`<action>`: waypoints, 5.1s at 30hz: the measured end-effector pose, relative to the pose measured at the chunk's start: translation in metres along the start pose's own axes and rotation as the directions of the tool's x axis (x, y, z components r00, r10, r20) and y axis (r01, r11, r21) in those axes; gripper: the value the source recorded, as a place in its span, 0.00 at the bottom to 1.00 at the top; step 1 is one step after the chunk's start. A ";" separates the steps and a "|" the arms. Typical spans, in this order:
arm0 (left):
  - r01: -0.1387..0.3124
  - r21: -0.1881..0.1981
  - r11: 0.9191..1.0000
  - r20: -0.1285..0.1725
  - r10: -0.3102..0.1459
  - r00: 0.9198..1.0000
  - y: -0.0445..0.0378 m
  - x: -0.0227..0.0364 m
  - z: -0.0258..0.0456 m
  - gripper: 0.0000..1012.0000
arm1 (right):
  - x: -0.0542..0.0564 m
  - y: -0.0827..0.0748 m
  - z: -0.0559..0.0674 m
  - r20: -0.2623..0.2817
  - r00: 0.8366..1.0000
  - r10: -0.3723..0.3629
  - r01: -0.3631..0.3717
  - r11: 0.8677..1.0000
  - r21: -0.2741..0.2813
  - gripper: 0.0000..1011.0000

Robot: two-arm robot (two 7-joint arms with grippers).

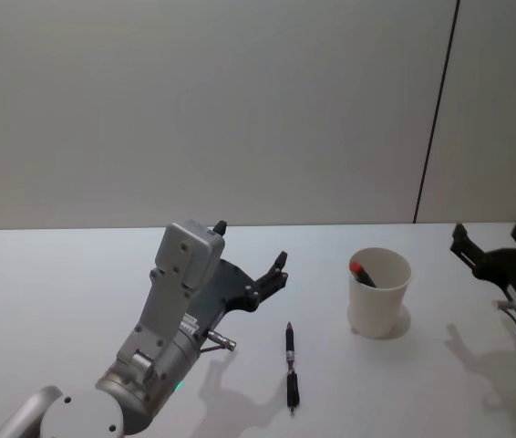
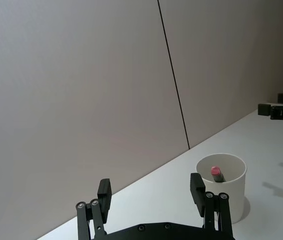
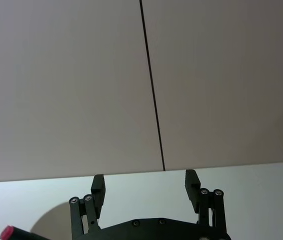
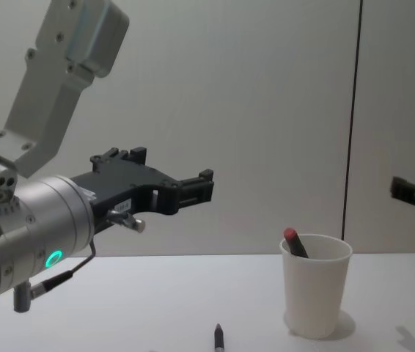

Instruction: Place the pen into the pen holder.

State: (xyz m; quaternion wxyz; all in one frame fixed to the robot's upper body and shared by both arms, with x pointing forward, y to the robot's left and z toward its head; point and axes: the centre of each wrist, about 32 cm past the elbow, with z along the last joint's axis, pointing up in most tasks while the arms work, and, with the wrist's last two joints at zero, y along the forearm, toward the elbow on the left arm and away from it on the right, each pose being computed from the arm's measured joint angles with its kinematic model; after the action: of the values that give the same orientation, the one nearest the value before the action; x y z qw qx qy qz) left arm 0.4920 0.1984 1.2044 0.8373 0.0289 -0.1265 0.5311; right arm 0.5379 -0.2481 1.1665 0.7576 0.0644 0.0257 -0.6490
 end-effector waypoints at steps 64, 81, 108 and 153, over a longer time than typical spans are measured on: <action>0.023 0.155 0.988 -0.121 -0.004 0.993 -0.0183 -0.0128 -0.0156 0.99 | 0.015 -0.029 -0.007 -0.001 0.999 -0.051 0.051 0.997 -0.059 0.99; 0.045 0.281 0.959 -0.204 0.014 0.979 -0.0314 -0.0256 -0.0238 0.99 | 0.015 -0.029 -0.007 -0.001 0.999 -0.051 0.050 0.997 -0.059 0.99; 0.105 0.470 0.877 -0.196 -0.013 0.981 -0.0521 -0.0474 -0.0394 0.99 | 0.015 -0.029 -0.007 -0.001 0.999 -0.051 0.051 0.997 -0.059 0.99; 0.066 0.591 0.804 -0.170 0.045 0.984 -0.0786 -0.0567 -0.0603 0.18 | 0.015 -0.029 -0.007 -0.001 0.999 -0.051 0.051 0.997 -0.059 0.99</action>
State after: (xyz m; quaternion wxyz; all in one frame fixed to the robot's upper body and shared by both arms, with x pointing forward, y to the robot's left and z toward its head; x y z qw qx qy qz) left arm 0.5505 0.1253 1.1392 0.7968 0.2435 0.1207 0.5397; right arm 0.5118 -0.2667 1.1557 0.7425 0.0419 0.0475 -0.6669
